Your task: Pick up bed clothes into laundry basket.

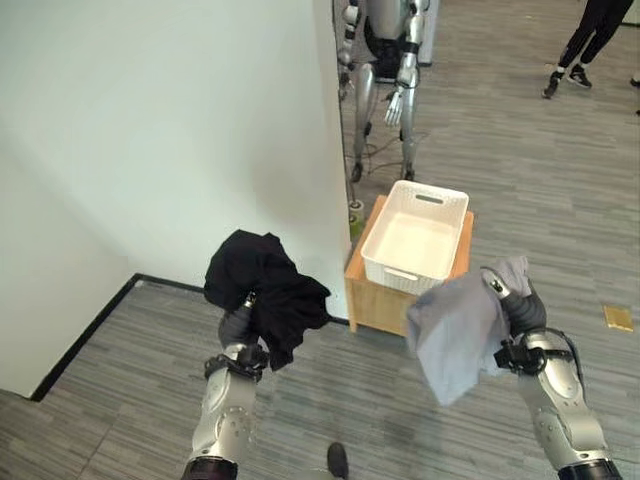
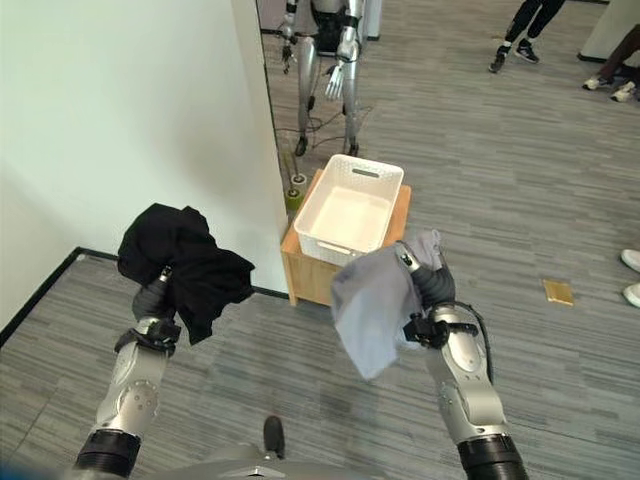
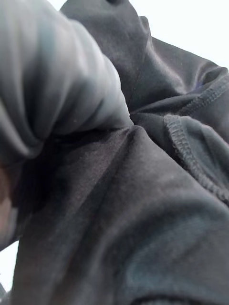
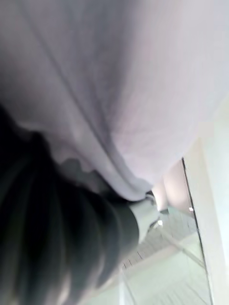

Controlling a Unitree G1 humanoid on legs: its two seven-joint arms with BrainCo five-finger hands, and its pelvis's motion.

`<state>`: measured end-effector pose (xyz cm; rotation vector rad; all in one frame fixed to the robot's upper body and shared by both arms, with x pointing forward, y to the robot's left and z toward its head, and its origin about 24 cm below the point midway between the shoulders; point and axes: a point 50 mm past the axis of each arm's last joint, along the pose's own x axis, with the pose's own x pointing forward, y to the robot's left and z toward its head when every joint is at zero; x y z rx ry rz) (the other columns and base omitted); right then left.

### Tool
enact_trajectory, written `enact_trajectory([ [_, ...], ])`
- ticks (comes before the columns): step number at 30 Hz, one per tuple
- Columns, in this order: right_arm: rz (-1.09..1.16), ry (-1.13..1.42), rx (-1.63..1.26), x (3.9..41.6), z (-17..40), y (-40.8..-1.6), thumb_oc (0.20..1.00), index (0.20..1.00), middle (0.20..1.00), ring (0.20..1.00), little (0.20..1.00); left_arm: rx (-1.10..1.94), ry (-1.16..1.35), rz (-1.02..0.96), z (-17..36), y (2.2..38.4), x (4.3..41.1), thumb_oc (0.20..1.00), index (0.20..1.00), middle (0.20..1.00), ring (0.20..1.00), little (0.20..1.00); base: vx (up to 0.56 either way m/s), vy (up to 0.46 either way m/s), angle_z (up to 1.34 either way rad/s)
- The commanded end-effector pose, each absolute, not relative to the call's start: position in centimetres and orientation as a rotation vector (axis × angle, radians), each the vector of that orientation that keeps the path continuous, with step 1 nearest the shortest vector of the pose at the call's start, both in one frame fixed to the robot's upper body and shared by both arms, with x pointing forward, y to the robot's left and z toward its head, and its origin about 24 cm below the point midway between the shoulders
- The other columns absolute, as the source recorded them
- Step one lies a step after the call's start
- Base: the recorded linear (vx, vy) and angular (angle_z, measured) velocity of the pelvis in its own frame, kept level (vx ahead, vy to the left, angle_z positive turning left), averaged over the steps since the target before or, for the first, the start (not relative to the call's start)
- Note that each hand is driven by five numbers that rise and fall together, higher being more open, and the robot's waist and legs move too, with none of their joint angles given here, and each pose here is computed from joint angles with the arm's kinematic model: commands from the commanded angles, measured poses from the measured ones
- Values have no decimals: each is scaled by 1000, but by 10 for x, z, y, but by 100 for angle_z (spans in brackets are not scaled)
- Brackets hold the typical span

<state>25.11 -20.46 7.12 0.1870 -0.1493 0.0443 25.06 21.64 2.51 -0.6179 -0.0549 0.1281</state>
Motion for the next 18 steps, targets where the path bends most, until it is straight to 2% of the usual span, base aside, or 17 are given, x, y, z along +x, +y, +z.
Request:
enact_trajectory([
  [1,97,-374,133,263,120,-199,200,200,200,200,200,-540,-236,63,66,219,266,200,200,200,200,200,90,150,-20],
  [6,77,-411,135,263,128,-201,200,200,200,200,200,-526,-239,28,71,213,271,200,200,200,200,200,93,55,-2],
  [14,15,-538,37,267,163,-225,200,200,200,200,200,-544,-186,14,58,210,266,200,200,200,200,200,130,-90,39],
  [18,-20,-523,-186,309,206,-252,200,200,200,200,200,-529,-113,-40,47,206,260,200,200,200,200,200,80,-71,22],
])
